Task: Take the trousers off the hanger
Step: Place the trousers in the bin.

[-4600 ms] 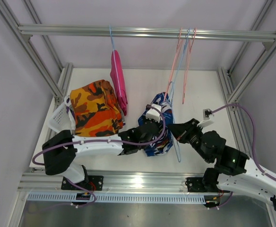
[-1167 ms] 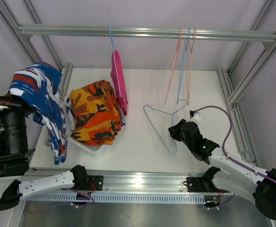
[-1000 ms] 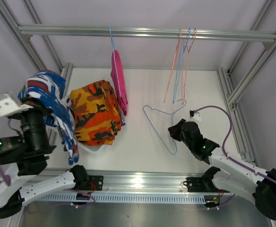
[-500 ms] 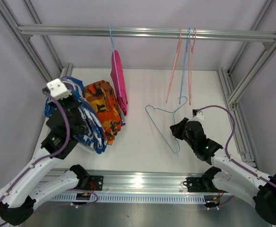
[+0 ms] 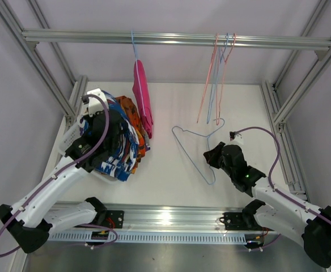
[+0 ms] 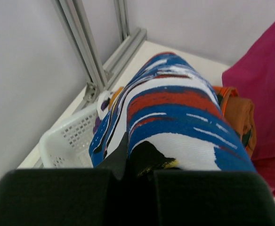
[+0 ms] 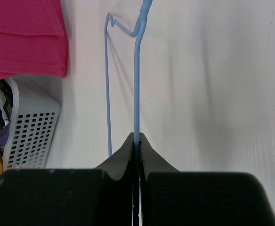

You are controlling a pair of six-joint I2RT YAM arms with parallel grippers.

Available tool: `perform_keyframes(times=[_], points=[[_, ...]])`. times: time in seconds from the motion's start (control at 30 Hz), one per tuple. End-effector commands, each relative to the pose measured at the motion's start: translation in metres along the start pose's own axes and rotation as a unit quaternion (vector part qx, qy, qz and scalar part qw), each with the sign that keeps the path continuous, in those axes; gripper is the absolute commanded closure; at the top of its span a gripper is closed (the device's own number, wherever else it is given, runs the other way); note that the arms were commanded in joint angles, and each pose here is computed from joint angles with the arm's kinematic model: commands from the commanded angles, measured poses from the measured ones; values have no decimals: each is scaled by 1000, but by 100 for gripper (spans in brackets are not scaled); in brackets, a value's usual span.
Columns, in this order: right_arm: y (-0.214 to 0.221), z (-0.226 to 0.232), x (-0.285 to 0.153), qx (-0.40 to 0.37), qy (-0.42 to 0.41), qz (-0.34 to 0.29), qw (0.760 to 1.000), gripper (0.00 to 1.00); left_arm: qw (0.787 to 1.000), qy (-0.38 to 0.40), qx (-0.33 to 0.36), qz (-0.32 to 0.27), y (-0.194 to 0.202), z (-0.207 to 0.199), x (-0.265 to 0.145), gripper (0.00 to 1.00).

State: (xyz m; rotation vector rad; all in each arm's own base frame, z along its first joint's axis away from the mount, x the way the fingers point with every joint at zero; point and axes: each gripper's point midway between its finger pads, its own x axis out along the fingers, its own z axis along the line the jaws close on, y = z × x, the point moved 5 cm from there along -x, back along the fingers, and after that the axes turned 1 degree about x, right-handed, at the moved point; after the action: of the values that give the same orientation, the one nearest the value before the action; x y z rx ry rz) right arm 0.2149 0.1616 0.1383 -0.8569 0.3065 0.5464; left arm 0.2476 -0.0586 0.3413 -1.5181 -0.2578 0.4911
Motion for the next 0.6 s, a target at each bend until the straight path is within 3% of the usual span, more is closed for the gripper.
perform_keyframes(times=[0.0, 0.2, 0.3, 0.4, 0.43, 0.53, 0.57], points=[[-6, 8, -1, -1, -24, -12, 1000, 100, 999, 26, -11, 46, 17, -7, -8, 98], [-8, 8, -5, 2, -28, -13, 1000, 100, 993, 58, 19, 97, 60, -32, -11, 95], [-8, 8, -7, 2, -27, -13, 1000, 100, 990, 63, 33, 120, 80, -47, -9, 87], [-11, 9, -10, 1, -30, -20, 999, 100, 988, 61, 44, 133, 100, -57, -7, 71], [-13, 9, -11, 1, -30, -24, 999, 100, 988, 70, 38, 133, 103, -62, -7, 49], [-13, 2, -12, -2, -14, -22, 1000, 100, 985, 81, 35, 147, 114, -66, -8, 26], [-13, 2, -12, -1, -14, -23, 1000, 100, 985, 84, 32, 150, 115, -67, -9, 23]])
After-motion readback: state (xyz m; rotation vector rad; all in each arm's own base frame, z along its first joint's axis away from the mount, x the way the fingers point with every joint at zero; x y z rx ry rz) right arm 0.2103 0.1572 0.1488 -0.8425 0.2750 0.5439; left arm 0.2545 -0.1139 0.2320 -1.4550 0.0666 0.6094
